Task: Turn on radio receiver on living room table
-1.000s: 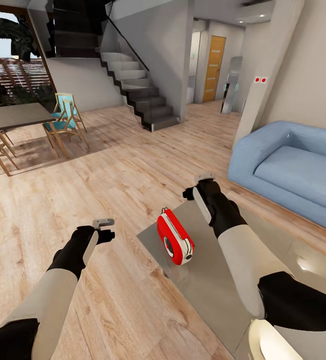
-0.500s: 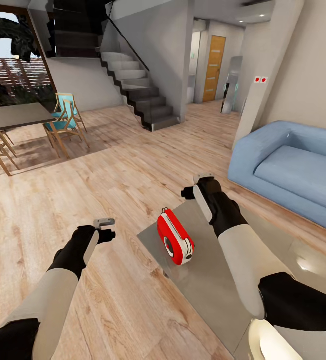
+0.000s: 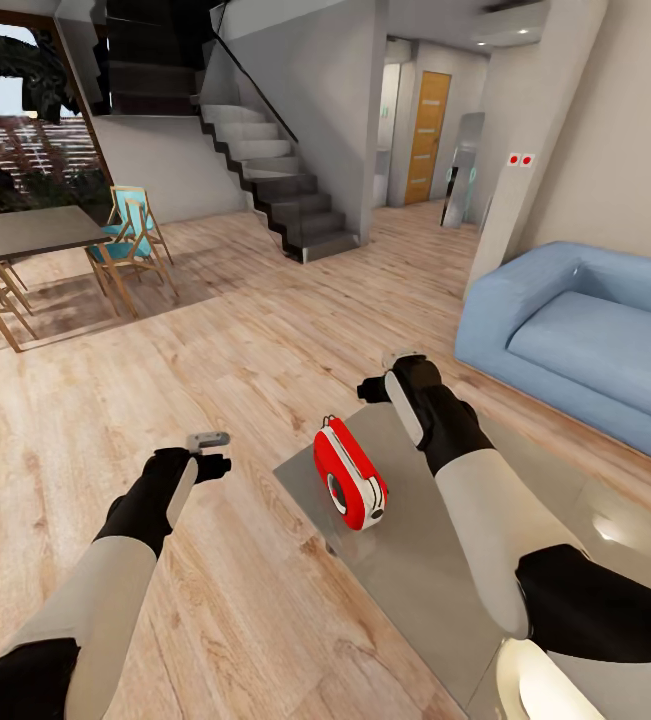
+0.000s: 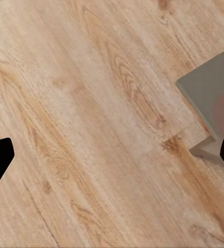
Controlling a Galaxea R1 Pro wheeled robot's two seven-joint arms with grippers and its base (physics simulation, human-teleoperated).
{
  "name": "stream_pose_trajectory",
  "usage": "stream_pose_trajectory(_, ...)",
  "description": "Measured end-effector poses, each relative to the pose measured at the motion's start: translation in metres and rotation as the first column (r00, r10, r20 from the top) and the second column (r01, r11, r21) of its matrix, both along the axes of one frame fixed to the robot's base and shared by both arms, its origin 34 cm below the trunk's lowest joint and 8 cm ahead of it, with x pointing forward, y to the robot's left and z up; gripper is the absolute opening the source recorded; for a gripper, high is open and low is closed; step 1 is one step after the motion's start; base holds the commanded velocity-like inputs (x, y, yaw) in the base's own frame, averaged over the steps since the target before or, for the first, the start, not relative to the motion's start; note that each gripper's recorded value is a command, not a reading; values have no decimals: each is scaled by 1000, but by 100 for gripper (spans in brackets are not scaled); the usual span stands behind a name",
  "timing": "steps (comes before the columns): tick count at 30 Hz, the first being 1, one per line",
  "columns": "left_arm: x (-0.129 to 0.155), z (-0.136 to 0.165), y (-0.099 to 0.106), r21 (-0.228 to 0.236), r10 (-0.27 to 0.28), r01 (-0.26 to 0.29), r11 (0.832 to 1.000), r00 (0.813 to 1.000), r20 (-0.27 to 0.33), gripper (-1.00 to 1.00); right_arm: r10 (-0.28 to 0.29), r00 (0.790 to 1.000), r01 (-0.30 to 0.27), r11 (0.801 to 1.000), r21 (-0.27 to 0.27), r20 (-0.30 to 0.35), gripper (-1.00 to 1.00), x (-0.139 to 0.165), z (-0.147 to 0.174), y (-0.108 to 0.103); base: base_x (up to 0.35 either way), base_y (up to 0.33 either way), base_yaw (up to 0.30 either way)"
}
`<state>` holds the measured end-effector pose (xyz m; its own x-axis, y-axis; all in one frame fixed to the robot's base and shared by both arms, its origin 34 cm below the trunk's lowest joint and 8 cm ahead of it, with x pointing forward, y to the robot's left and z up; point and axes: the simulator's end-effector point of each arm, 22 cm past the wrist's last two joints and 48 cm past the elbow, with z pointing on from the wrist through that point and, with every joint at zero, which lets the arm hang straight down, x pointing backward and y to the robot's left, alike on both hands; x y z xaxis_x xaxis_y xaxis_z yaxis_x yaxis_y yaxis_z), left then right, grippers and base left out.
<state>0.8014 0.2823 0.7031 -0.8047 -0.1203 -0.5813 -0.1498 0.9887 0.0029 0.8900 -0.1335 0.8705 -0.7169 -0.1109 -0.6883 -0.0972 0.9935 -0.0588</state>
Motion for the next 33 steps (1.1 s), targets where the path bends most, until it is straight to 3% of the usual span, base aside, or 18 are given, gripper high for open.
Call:
stream_pose_trajectory(9,1,2,0,1,0,0,1000,1000,5,100,21,999,-21,1000,16,-31,100,-5,-13,6,0,0,0)
stream_pose_trajectory(12,9,14,1,4,1,-1,1000,999,37,100,50,995,-47,998,37,-91,100,-15,-39,13,0,0,0)
stream_pose_trajectory(15,13,22,2,6,2,-2,1000,998,57,100,54,993,-50,998,38,-105,100,-17,-45,14,0,0,0)
stream_pose_trajectory(24,15,26,3,6,2,-3,1000,998,66,100,55,992,-51,998,40,-114,100,-19,-52,14,0,0,0)
stream_pose_trajectory(33,15,27,3,6,3,-3,1000,998,68,100,48,991,-43,998,39,-126,100,-23,-79,12,0,0,0)
